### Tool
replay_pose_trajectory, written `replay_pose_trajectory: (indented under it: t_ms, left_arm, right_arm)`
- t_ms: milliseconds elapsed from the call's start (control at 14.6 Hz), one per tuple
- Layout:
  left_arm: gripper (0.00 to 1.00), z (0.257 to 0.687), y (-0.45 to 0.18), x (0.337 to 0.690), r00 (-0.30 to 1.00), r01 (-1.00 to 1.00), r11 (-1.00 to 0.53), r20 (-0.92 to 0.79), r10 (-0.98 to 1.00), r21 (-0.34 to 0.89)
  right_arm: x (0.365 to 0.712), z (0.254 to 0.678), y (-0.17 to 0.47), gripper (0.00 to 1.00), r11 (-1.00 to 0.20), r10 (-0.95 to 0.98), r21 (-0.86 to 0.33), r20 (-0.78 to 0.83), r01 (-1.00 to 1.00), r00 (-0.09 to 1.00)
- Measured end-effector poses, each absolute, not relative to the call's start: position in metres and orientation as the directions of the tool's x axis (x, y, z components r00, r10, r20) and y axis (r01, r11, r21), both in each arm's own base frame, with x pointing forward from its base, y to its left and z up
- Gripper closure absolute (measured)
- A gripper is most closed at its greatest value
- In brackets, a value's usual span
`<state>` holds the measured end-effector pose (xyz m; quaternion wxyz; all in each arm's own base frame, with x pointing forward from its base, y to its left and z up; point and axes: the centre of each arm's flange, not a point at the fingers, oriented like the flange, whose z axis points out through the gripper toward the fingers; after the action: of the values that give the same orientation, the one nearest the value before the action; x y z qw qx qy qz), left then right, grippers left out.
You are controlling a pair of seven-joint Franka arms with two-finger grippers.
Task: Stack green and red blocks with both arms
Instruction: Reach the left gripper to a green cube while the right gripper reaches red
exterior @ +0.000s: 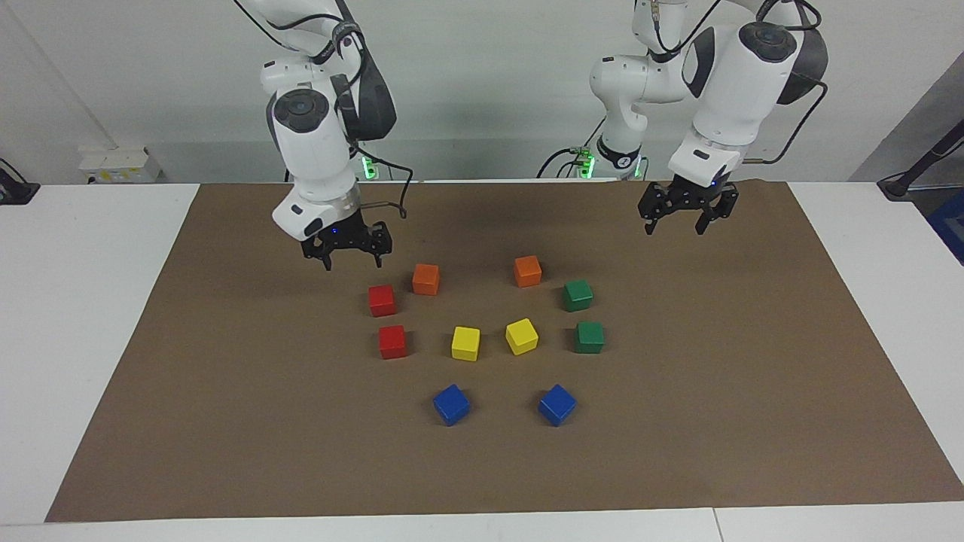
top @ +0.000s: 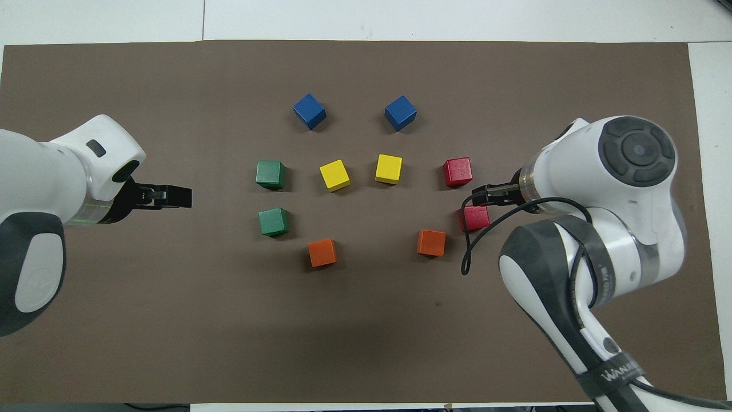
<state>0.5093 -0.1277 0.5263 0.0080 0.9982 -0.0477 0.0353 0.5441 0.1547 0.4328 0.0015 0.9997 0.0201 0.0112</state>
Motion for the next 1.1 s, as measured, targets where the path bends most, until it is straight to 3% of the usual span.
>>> replay_pose_trajectory:
  t_ms: [548, 1095]
  left_arm:
    - [0.0, 0.432, -0.217, 0.478, 0.993, 0.104, -0.994, 0.055, 0.106, 0.039]
    - [0.0, 0.374, -0.236, 0.49, 0.971, 0.225, -0.972, 0.073, 0.23, 0.073]
  right_arm:
    - [0.545, 0.367, 0.159, 0.0, -0.999, 0.037, -0.009, 0.04, 0.037, 0.999]
    - [0.528, 0.326, 0.165, 0.0, -0.998, 0.055, -0.017, 0.063, 0.056, 0.997]
